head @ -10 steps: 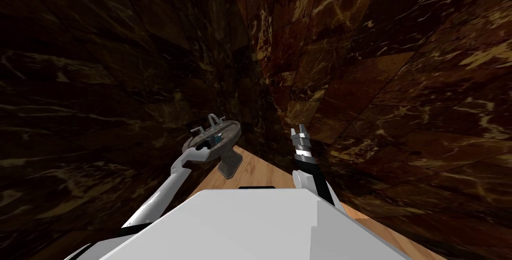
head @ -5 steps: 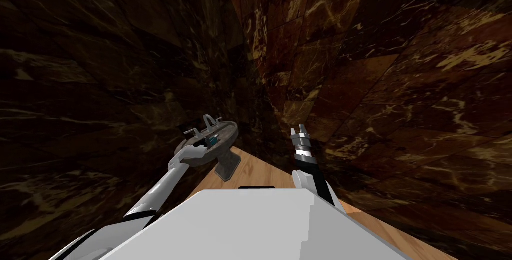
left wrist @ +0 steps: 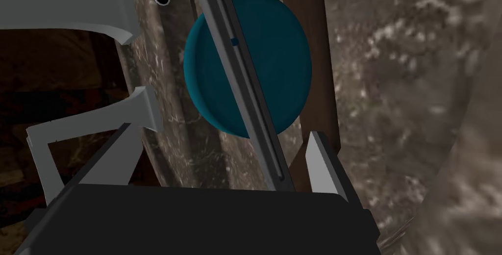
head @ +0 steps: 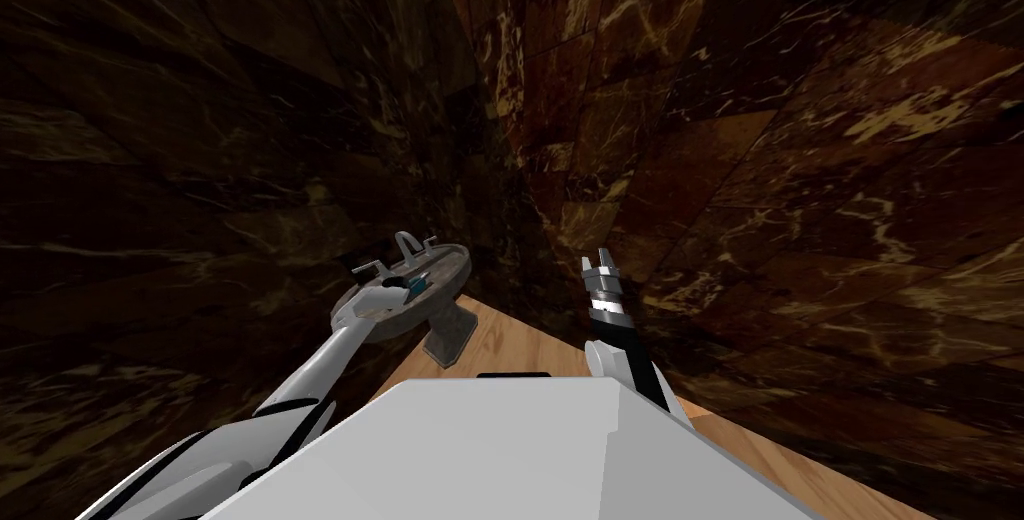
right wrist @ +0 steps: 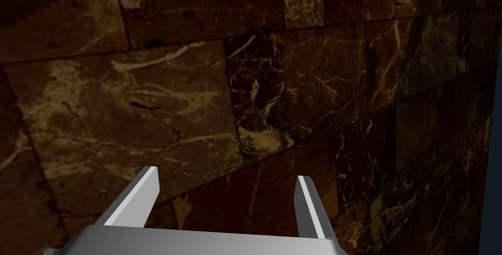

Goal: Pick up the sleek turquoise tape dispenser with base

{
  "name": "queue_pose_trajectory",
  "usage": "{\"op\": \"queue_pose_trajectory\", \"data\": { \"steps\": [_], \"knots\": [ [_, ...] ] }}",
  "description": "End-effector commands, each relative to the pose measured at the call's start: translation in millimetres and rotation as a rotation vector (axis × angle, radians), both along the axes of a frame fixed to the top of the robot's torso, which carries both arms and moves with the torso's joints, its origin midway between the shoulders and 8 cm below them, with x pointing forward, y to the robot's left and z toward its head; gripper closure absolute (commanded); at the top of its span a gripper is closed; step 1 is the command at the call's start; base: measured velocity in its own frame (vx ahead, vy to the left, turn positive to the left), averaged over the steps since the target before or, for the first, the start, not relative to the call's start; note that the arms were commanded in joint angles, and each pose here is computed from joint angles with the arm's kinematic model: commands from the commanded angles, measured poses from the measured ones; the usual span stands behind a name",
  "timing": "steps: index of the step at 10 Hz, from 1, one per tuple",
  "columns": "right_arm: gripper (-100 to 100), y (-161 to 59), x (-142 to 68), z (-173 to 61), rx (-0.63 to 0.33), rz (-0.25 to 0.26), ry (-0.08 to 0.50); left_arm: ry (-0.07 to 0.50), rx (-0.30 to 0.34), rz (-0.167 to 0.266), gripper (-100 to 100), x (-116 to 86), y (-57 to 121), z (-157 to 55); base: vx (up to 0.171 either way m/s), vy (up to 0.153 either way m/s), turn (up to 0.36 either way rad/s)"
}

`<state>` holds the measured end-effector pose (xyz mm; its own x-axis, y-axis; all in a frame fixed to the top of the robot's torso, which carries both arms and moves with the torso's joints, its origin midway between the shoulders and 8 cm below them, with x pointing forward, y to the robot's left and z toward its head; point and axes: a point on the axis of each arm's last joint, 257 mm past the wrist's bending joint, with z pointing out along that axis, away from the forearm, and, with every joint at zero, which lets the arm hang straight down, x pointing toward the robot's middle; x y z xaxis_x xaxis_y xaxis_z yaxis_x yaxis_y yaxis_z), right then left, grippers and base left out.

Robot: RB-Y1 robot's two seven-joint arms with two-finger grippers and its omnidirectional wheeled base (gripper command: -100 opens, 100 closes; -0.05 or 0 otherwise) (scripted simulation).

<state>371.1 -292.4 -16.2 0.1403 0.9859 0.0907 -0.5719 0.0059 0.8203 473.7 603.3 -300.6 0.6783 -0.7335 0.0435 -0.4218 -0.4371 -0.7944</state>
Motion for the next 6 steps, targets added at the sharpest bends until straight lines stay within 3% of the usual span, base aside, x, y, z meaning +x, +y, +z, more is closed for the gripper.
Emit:
{"op": "queue_pose_trajectory", "data": {
  "steps": [1, 2, 3, 4, 5, 6],
  "knots": [
    [0, 0.0, 0.0, 0.0, 0.000, 0.000, 0.000, 0.016, -0.036, 0.081, -100, -11.4, 18.4, -1.0, 0.015, -0.039, -0.085],
    [0, 0.0, 0.0, 0.0, 0.000, 0.000, 0.000, 0.031, -0.041, 0.090, -100, -14.9, 18.7, -3.7, 0.018, -0.037, -0.056],
    [0, 0.0, 0.0, 0.0, 0.000, 0.000, 0.000, 0.029, -0.074, 0.158, -100, -20.1, 33.0, 1.1, 0.020, -0.052, -0.093],
    [0, 0.0, 0.0, 0.0, 0.000, 0.000, 0.000, 0.049, -0.080, 0.171, -100, -26.3, 34.9, -5.5, 0.024, -0.042, -0.042],
    [0, 0.0, 0.0, 0.0, 0.000, 0.000, 0.000, 0.044, -0.114, 0.237, -100, -31.7, 47.7, -1.0, 0.031, -0.040, -0.094],
    [0, 0.0, 0.0, 0.0, 0.000, 0.000, 0.000, 0.064, -0.121, 0.250, -100, -37.8, 48.7, -6.8, 0.029, -0.026, -0.040]
  ]
}}
